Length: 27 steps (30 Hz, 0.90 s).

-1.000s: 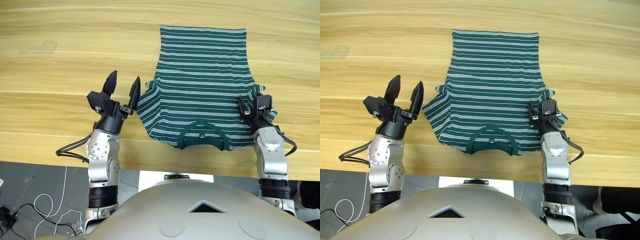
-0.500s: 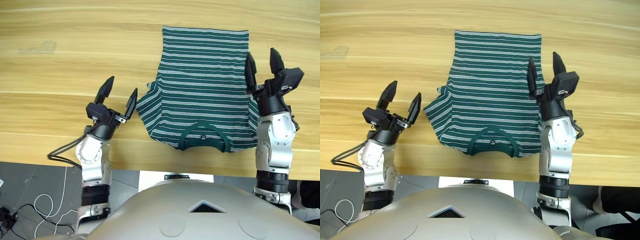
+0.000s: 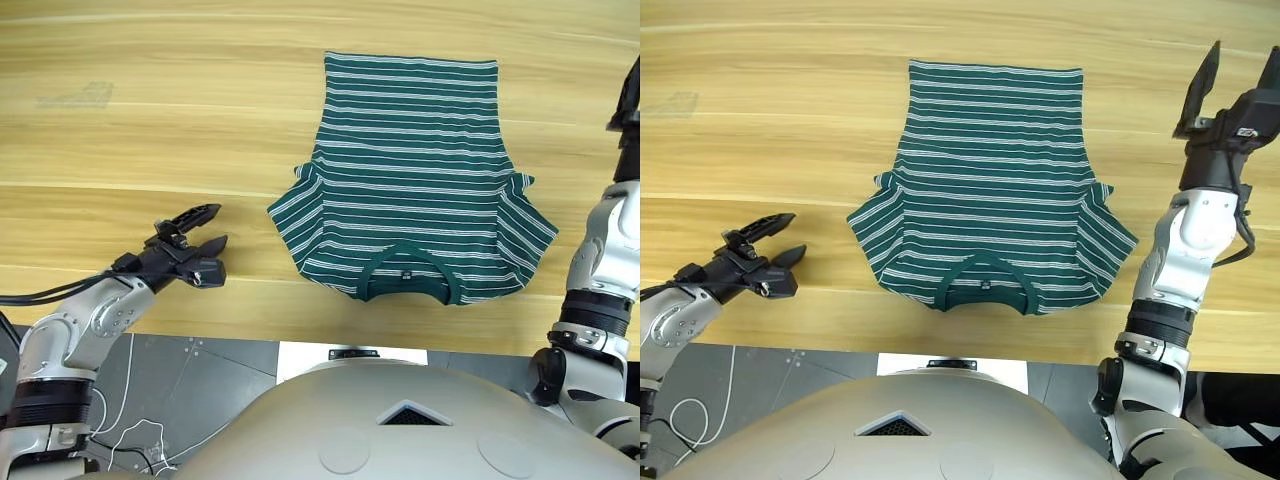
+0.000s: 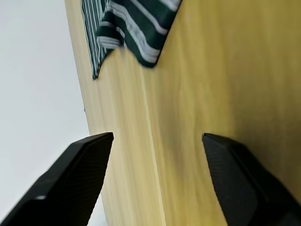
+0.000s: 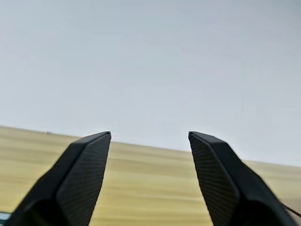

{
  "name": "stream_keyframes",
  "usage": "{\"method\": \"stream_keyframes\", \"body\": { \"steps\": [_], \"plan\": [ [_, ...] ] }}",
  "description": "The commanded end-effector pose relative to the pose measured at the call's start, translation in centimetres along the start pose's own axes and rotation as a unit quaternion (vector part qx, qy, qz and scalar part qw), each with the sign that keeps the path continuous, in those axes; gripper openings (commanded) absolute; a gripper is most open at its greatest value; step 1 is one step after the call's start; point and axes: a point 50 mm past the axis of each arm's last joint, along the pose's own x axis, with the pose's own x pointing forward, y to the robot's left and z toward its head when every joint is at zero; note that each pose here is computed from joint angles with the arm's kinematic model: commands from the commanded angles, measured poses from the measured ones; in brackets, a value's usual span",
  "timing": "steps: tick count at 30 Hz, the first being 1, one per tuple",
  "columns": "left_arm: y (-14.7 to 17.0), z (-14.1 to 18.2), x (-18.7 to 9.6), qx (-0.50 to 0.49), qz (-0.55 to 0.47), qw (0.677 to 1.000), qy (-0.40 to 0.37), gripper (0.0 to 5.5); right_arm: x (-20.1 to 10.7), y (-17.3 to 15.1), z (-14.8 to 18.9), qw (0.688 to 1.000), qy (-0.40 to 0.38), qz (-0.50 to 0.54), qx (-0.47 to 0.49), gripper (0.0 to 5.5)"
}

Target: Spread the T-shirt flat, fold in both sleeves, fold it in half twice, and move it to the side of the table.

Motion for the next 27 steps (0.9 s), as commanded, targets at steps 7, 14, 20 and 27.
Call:
{"method": "stream_keyframes", "body": {
  "steps": [7, 14, 20, 27],
  "plan": [
    [-2.0, 2.7, 4.6, 0.002, -0.039, 0.996, -0.080, 3.52, 0.1, -0.2, 2.9, 0.999, -0.031, 0.005, 0.008, 3.06],
    [-2.2, 1.9, 7.1, 0.001, -0.036, 0.997, -0.073, 3.52, -0.8, -0.3, 2.7, 1.000, -0.019, 0.004, 0.009, 3.06],
    [-2.5, 1.5, 7.1, 0.008, -0.044, 0.997, -0.069, 3.52, -1.1, -0.2, 2.4, 1.000, -0.013, 0.005, 0.013, 3.06],
    [-2.6, 1.7, 7.8, 0.021, -0.051, 0.995, -0.082, 2.62, -1.2, -0.3, 2.4, 1.000, -0.011, 0.004, 0.018, 3.06]
  ]
}}
